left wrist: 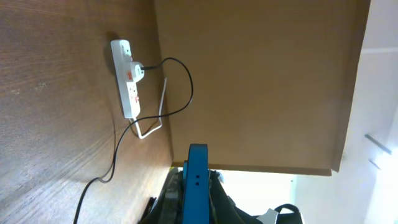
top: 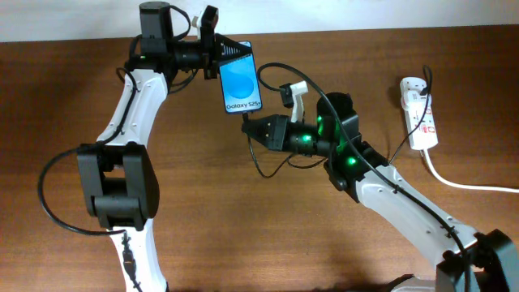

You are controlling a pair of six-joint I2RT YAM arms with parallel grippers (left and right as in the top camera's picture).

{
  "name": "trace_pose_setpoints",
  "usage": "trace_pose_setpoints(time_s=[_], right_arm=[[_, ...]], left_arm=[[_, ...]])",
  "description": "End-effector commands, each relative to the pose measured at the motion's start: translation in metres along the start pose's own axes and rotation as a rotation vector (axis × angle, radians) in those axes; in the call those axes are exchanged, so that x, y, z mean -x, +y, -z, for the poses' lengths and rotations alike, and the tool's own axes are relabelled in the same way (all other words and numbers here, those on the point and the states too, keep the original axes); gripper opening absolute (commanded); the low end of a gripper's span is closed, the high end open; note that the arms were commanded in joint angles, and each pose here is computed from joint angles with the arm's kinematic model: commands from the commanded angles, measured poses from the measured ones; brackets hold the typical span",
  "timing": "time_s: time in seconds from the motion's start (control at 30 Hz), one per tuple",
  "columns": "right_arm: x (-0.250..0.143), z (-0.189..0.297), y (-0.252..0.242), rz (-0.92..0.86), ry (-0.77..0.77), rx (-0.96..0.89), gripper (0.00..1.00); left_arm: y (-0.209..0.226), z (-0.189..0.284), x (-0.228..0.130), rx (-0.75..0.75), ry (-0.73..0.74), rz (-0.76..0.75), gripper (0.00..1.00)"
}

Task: Plug charger to phone and switch on socket
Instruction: 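Open the right gripper and lower the phone onto the table with left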

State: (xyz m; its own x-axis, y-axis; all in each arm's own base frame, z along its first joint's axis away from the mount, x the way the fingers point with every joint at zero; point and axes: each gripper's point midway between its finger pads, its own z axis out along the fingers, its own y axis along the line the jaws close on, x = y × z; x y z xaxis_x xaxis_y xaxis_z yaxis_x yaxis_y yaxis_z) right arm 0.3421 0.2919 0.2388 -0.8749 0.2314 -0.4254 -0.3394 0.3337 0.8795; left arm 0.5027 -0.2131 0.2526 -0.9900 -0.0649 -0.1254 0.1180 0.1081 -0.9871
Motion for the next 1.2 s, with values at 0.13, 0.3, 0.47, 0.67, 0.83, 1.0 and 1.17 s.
trace_pose_setpoints(time_s=[0.13, 0.3, 0.47, 0.67, 0.83, 1.0, 1.17], right_arm=[[0.038, -0.001, -0.006, 0.018, -0.156, -0.023, 0.04], [0.037, 0.010, -0.014, 0.018, -0.107, -0.018, 0.08], [0.045, 0.056, -0.038, 0.069, -0.109, -0.141, 0.47], [0.046, 0.076, -0.055, 0.169, -0.096, -0.214, 0.74], [0.044, 0.081, -0.074, 0.144, -0.104, -0.311, 0.74], [0.044, 0.084, -0.084, 0.122, -0.113, -0.366, 0.74], [0.042, 0.089, -0.098, 0.104, -0.124, -0.450, 0.73]], left_arm=[[-0.007, -0.010, -0.015, -0.048, 0.079, -0.029, 0.00], [-0.006, -0.004, -0.011, -0.046, 0.064, -0.028, 0.00], [-0.005, -0.001, -0.009, -0.040, 0.052, -0.035, 0.00], [0.009, -0.007, -0.027, -0.029, 0.085, -0.171, 0.00], [0.074, -0.003, -0.036, 0.226, 0.034, -0.122, 0.00], [0.113, 0.002, -0.044, 0.400, 0.024, -0.075, 0.00], [0.160, 0.021, -0.051, 0.675, 0.011, -0.032, 0.00]])
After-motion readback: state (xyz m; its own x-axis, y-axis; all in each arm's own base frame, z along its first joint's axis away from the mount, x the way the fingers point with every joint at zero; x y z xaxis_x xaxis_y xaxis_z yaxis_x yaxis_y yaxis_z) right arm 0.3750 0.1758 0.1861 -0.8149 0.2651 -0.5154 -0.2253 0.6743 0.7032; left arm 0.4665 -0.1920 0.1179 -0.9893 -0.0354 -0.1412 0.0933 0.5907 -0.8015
